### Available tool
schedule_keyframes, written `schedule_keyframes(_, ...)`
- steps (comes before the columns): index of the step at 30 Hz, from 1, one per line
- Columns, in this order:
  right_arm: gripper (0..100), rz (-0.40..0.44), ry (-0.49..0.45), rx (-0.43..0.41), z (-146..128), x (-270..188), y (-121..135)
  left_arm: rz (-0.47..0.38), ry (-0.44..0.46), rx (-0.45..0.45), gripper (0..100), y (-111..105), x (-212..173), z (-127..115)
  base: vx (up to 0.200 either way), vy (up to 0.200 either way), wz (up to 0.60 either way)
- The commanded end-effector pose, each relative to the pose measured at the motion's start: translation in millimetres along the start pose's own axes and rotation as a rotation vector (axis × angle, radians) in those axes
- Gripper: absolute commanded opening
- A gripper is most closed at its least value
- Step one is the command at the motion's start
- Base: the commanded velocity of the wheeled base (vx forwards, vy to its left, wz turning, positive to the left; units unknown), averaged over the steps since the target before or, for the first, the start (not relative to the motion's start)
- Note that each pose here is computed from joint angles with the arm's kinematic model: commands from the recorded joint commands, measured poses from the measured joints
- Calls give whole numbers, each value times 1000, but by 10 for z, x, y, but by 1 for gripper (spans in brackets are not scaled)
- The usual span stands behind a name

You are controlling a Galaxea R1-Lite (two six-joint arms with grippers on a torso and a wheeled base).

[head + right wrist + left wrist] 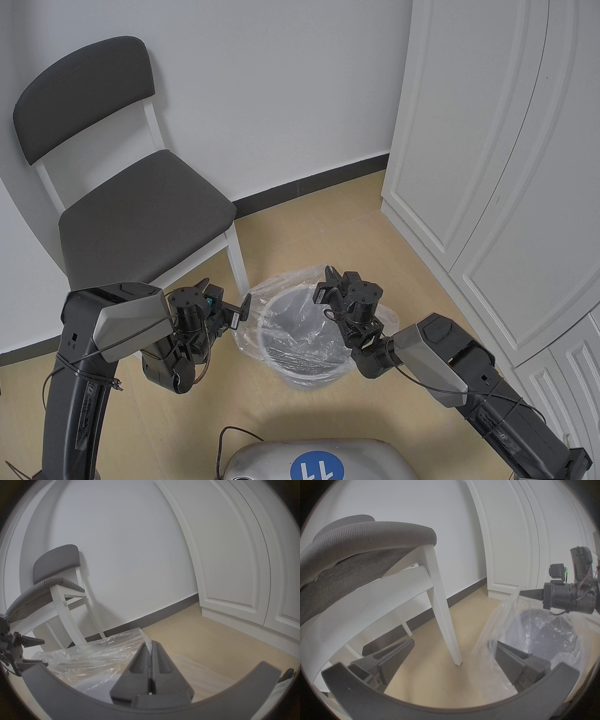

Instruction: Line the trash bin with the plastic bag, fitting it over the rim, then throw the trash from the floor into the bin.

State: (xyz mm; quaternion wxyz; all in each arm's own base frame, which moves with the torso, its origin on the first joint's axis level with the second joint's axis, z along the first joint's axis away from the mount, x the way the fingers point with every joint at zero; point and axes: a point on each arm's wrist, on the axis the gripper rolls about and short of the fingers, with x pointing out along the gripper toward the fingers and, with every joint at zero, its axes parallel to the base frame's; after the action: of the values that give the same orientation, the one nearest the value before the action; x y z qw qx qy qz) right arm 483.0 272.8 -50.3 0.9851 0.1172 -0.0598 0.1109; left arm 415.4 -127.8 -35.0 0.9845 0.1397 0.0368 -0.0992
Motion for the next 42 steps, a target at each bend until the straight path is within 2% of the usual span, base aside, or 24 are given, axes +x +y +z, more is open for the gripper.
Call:
schedule_keyframes(1,0,1,4,3,-24,-7,7,1,-8,0,100,-28,26,-3,0,0,0)
schedule_keyframes(6,0,-6,-19,7,84,31,-16,18,-23,-1,100,-58,51,-17,0,0,0)
schedule_keyframes(12,0,-15,-72,16,350,104,-37,7,-31,-2,100,-113,52,-9,0,0,0)
schedule_keyframes(13,100,-15,-79,18,392,113,-35,4,-38,-2,100,-133,52,-7,0,0,0)
schedule_keyframes(19,100,-20,-66,-10,293,96,-67,-2,-61,-4,100,-197,72,5,0,0,0)
schedule_keyframes(21,100,-11,-96,-17,284,81,-64,-2,-62,-5,100,-198,77,5,0,0,0)
schedule_keyframes(23,100,5,-151,-41,363,79,-48,1,-66,-5,100,-209,82,17,0,0,0)
schedule_keyframes(26,100,26,-162,-89,489,-12,-39,24,-63,-6,100,-224,89,19,0,0,0)
schedule_keyframes(30,100,112,-75,-113,598,-271,-45,27,-70,-8,100,-235,112,17,0,0,0)
schedule_keyframes(31,100,146,-6,-132,643,-414,-72,28,-71,-8,100,-235,114,21,0,0,0)
schedule_keyframes(32,100,146,-6,-132,643,-414,-72,28,-73,-10,100,-234,117,24,0,0,0)
schedule_keyframes(34,100,201,118,-157,730,-644,-157,29,-76,-10,100,-234,121,30,0,0,0)
schedule_keyframes(37,100,196,212,-176,769,-742,-236,26,-72,-12,100,-246,107,26,0,0,0)
schedule_keyframes(42,100,191,234,-185,808,-775,-302,14,-45,-7,100,-272,31,8,0,0,0)
